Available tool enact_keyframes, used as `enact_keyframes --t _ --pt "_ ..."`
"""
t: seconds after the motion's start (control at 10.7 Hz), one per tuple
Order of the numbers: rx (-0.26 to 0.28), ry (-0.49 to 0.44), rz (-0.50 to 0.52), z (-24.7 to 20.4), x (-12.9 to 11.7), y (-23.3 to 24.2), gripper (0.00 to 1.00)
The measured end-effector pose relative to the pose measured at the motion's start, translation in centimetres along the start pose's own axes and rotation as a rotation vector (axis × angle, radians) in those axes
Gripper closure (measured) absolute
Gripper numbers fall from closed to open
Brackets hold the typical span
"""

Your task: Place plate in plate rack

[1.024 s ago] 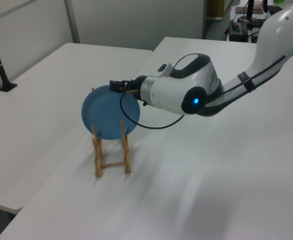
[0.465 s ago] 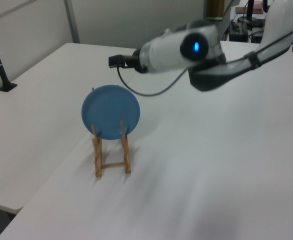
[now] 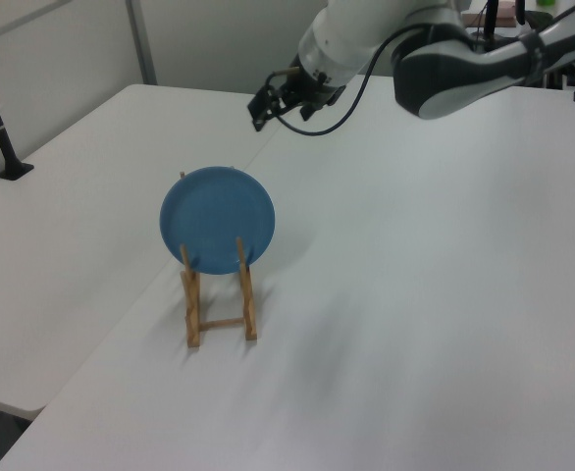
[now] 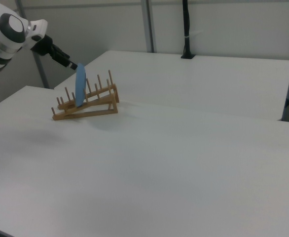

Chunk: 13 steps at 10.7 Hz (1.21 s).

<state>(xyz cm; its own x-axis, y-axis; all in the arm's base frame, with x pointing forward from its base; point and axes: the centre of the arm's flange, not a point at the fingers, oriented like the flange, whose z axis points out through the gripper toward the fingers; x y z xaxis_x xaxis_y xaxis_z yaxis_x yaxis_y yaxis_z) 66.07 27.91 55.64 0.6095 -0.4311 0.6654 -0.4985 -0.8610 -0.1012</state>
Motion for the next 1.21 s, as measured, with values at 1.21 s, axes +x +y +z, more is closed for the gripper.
enact_keyframes --t 1.21 --pt "0.066 -0.733 -0.563 -2.9 7.9 26.0 0.0"
